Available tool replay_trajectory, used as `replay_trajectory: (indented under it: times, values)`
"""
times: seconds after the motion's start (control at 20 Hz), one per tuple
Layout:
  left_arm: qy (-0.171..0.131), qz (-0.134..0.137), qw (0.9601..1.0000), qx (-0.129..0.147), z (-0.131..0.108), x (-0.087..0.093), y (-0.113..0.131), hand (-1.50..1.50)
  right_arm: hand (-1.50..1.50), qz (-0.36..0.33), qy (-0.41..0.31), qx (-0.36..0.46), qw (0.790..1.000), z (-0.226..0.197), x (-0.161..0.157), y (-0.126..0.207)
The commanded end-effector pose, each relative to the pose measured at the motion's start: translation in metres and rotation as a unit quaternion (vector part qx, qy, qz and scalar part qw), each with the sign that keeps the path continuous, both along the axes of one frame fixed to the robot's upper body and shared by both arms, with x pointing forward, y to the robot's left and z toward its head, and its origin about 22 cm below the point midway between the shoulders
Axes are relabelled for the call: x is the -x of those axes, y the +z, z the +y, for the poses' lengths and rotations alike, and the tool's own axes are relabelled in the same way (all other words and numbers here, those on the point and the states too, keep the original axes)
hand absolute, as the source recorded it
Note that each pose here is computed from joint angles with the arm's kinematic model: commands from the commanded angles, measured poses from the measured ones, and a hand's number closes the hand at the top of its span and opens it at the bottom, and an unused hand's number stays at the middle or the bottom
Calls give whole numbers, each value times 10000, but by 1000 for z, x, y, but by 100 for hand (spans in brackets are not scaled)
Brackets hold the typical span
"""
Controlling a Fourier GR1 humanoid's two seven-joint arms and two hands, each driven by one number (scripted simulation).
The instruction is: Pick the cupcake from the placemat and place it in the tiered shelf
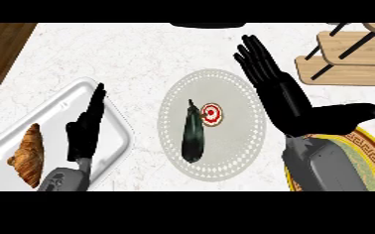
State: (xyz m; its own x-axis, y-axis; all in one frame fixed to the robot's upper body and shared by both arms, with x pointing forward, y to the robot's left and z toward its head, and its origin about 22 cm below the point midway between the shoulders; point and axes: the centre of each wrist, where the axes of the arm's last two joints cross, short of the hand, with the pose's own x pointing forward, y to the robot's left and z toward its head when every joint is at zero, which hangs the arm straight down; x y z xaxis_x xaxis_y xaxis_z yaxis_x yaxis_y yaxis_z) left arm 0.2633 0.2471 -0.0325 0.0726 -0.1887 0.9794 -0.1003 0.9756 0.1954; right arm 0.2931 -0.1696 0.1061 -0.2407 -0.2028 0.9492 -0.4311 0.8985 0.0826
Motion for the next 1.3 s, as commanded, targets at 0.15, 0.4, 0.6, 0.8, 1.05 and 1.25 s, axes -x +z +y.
replay_trajectory:
  times: [0.15,0.4,0.6,0.8,1.05,1.25]
  values:
    - [-639,-416,9968,-239,1,-23,45,0,150,-970,1820,-463,9774,47,-33,51]
    - [-970,-398,9945,-47,5,-21,55,0,150,-359,614,2797,9574,-14,-69,40]
    - [-1049,-263,9941,-29,14,-5,68,0,-150,-164,2200,2334,9470,-25,-86,17]
    - [-872,-427,9953,13,22,-5,82,0,-150,-353,2898,2409,9256,-47,-101,15]
    - [-690,-316,9971,15,22,-5,96,0,-150,-865,2919,3144,8992,-43,-112,56]
    - [-805,-232,9965,-10,42,18,94,0,-150,-1336,2636,3845,8745,-42,-111,87]
